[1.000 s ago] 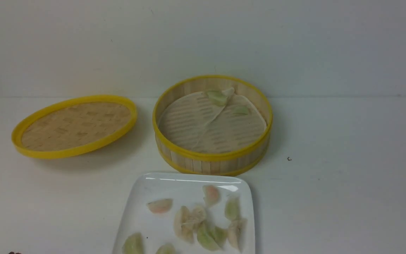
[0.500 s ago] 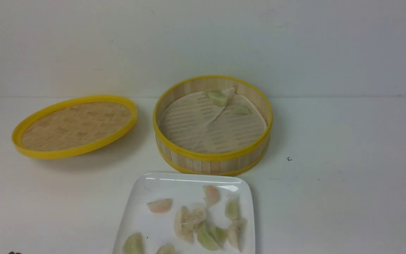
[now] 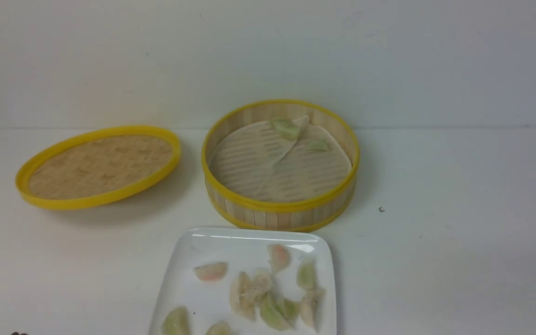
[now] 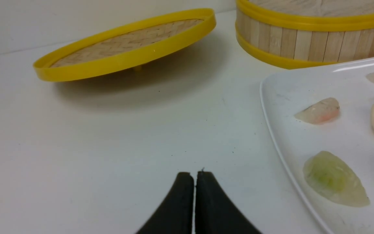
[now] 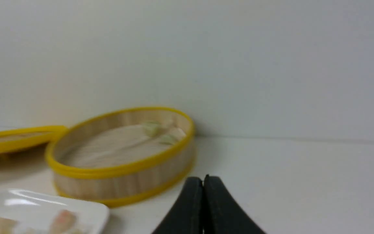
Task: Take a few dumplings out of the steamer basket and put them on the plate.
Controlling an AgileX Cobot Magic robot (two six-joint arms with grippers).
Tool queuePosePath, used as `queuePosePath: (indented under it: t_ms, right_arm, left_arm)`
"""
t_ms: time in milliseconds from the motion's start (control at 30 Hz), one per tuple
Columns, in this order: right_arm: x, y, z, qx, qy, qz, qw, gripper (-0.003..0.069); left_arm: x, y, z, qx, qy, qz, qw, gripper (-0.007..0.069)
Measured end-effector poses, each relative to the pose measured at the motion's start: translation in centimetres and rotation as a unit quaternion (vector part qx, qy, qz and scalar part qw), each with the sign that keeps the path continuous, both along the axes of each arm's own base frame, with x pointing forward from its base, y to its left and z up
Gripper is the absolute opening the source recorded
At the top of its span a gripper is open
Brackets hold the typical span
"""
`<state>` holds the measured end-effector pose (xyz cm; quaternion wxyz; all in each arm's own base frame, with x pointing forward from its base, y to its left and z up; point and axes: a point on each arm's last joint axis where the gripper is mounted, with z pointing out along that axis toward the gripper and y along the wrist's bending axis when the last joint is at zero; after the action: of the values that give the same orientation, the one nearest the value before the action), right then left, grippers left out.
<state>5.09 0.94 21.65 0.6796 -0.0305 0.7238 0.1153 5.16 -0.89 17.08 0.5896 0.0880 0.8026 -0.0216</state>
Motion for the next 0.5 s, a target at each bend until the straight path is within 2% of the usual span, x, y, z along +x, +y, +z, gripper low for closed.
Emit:
queuePosePath:
  t_ms: [100,200,500]
  right_arm:
    - [0.4,-0.6,-2.9,-0.020,0.045,-0.059,0.997,-0.0015]
    - [0.4,-1.0,-3.5,-0.025,0.066,-0.096,0.993,-0.0015]
    - [0.4,-1.3,-3.5,-0.032,0.069,-0.112,0.991,-0.0015]
  left_arm:
    - [0.0,0.0,0.0,0.000,0.000,0.000,1.000,-0.0006]
    - [0.0,0.0,0.0,0.000,0.000,0.000,1.000,-0.0006]
    - [0.0,0.0,0.0,0.000,0.000,0.000,1.000,-0.0006]
